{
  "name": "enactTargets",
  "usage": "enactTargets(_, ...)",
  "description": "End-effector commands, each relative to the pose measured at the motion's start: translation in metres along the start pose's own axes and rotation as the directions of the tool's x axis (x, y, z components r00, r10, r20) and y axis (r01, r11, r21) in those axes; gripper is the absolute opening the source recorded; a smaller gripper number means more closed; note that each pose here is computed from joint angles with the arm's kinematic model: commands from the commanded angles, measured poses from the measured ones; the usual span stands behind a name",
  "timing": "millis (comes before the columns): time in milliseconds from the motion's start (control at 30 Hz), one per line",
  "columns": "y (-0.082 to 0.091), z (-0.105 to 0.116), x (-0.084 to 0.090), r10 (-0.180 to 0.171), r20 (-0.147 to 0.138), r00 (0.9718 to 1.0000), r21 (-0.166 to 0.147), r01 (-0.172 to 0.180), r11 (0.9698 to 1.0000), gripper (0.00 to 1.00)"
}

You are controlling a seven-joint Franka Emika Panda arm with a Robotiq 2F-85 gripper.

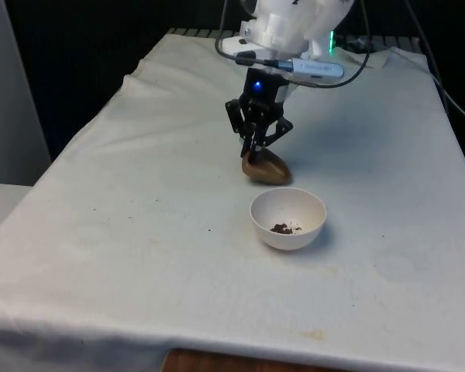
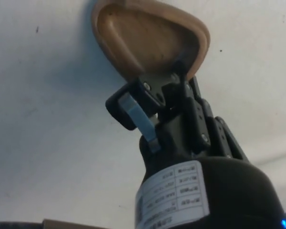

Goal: Pour the coffee beans from the cup into the bowl.

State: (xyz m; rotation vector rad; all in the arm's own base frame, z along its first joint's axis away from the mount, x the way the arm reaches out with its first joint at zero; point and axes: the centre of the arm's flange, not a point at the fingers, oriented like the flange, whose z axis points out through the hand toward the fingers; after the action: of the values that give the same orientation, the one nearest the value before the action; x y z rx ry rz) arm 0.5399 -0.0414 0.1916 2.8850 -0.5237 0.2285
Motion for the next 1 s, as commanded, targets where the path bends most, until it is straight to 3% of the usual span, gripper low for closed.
enactTargets(0, -0.0017, 0.0021, -0.0018, -0.006, 0.003, 1.0000, 0.029, 0.006, 0.9996, 0.01)
enactTargets(67, -0.0009, 0.0022, -0.0007, -0.008, 0.003, 1.0000, 0.038, 0.008, 0.9992, 0.01)
enactTargets(100, 0.0005, 0.0010, 0.0012, -0.005, 0.002, 1.0000, 0.016, 0.005, 0.9999, 0.01)
enactTargets(133, -0.0013, 0.0022, -0.0005, -0.010, 0.003, 0.9999, 0.044, 0.009, 0.9990, 0.01)
enactTargets(333, -0.0019, 0.0026, 0.0016, -0.023, 0.006, 0.9997, 0.078, 0.023, 0.9967, 0.01)
enactTargets(367, 0.0014, 0.0014, 0.0043, -0.021, 0.006, 0.9998, 0.055, 0.021, 0.9983, 0.01)
enactTargets(400, -0.0021, 0.0032, 0.0013, -0.026, 0.008, 0.9996, 0.083, 0.025, 0.9962, 0.01)
enactTargets(700, -0.0037, 0.0061, 0.0013, -0.053, 0.018, 0.9984, 0.121, 0.050, 0.9913, 0.01)
enactTargets(900, -0.0002, 0.0070, 0.0022, -0.073, 0.026, 0.9970, 0.153, 0.068, 0.9859, 0.01)
enactTargets(933, 0.0009, 0.0056, 0.0050, -0.067, 0.027, 0.9974, 0.124, 0.063, 0.9902, 0.01)
enactTargets(967, -0.0002, 0.0070, 0.0022, -0.073, 0.026, 0.9970, 0.153, 0.068, 0.9859, 0.01)
